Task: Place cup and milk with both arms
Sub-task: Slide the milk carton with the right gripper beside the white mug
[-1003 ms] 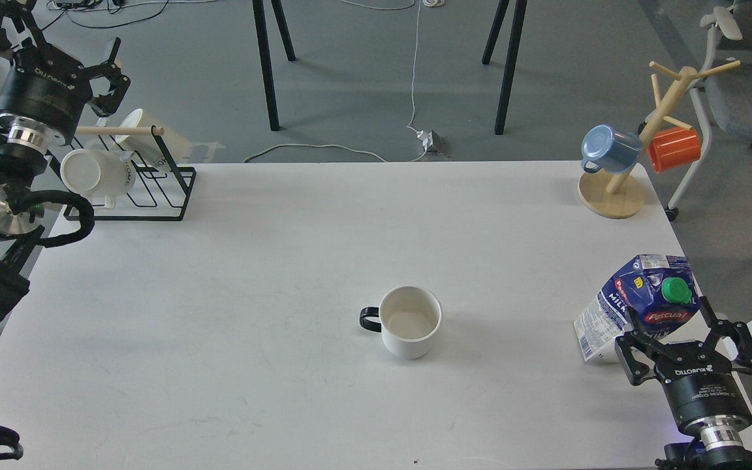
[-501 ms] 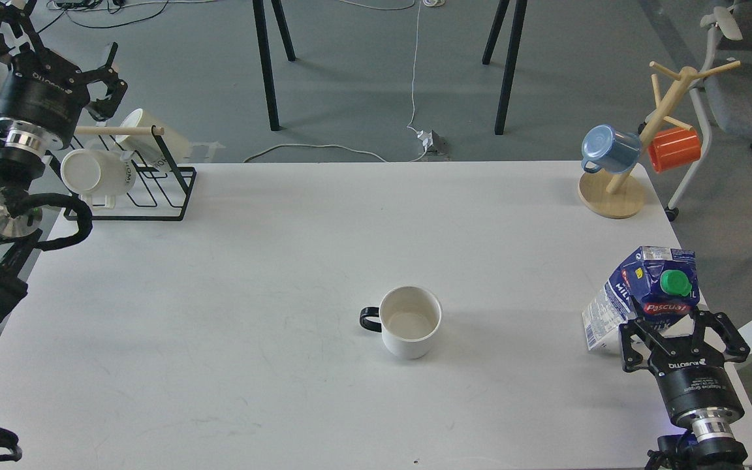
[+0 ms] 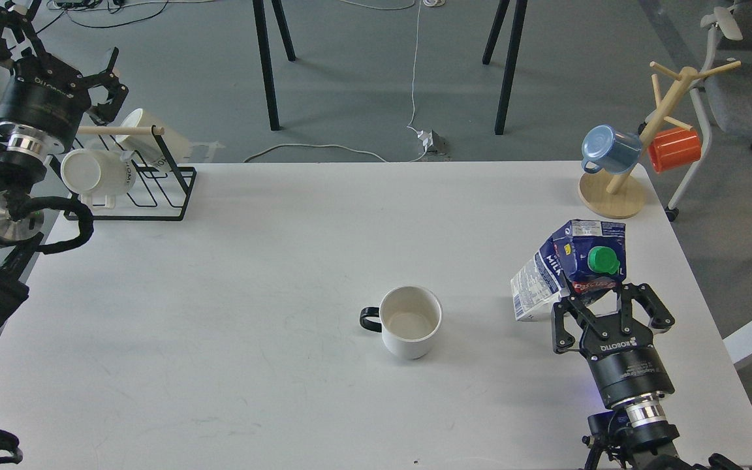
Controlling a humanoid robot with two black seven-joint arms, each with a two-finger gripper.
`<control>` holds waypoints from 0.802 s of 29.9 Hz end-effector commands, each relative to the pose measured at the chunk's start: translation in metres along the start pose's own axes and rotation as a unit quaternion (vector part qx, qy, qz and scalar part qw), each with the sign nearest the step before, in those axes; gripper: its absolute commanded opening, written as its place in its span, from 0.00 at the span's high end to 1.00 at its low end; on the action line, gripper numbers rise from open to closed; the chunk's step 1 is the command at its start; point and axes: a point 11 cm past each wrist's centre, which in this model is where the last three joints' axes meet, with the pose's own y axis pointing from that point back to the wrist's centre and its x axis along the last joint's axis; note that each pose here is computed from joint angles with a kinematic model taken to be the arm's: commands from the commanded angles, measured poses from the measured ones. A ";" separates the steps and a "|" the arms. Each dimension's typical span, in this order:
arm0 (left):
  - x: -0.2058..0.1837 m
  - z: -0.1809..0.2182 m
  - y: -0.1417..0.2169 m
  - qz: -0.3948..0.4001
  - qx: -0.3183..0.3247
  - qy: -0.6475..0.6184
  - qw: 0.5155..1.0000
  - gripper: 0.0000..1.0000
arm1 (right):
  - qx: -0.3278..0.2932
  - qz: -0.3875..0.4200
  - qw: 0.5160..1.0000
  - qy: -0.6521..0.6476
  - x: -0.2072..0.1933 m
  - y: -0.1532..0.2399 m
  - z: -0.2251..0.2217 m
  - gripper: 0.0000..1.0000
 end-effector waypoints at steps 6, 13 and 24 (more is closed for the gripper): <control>0.004 -0.003 0.004 0.004 0.005 -0.001 1.000 0.01 | -0.038 -0.020 0.999 -0.007 -0.001 -0.003 0.052 0.45; 0.010 -0.005 0.007 0.010 0.009 -0.008 1.000 0.01 | -0.033 0.009 0.999 -0.001 0.020 -0.001 0.055 0.43; 0.015 -0.006 0.009 0.017 0.010 -0.009 1.000 0.01 | -0.034 0.023 0.999 -0.013 0.030 0.000 0.075 0.39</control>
